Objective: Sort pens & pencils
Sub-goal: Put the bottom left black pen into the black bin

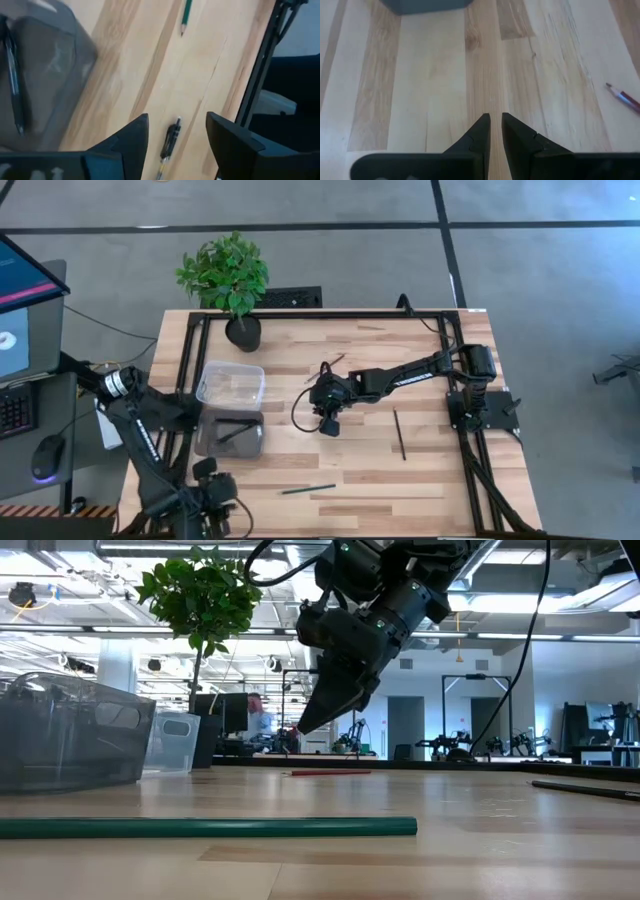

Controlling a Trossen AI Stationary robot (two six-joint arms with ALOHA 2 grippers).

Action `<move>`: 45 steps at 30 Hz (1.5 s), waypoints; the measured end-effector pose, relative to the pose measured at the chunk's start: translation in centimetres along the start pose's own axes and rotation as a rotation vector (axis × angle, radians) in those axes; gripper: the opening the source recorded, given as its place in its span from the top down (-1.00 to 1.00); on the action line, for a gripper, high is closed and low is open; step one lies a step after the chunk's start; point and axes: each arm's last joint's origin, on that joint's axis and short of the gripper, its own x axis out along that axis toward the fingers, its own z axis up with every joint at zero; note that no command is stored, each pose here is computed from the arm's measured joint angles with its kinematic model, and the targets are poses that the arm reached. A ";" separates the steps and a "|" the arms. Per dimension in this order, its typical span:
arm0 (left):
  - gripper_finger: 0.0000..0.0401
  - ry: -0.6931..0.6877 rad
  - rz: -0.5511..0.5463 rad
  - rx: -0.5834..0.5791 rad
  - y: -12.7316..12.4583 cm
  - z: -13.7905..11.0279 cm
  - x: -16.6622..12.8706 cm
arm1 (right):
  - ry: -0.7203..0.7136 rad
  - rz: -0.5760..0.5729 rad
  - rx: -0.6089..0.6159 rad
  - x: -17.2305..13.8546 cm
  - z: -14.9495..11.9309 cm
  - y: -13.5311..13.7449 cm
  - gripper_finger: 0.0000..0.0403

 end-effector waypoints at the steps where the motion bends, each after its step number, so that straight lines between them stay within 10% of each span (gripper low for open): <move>1: 0.05 -0.018 -0.003 0.005 -0.1 -0.3 -0.1 | -0.005 0.000 0.000 0.0 0.0 0.0 0.64; 13: 0.05 -0.005 -0.027 0.014 -0.5 -1.6 -0.4 | -0.017 0.002 0.002 0.0 0.2 0.0 0.64; 31: 0.05 0.303 0.171 0.184 -2.3 -4.5 7.1 | -0.028 0.007 0.038 0.0 0.3 0.3 0.64; 45: 0.05 0.306 0.118 0.209 -2.8 -2.7 8.9 | -0.042 0.023 0.027 0.1 0.3 1.2 0.64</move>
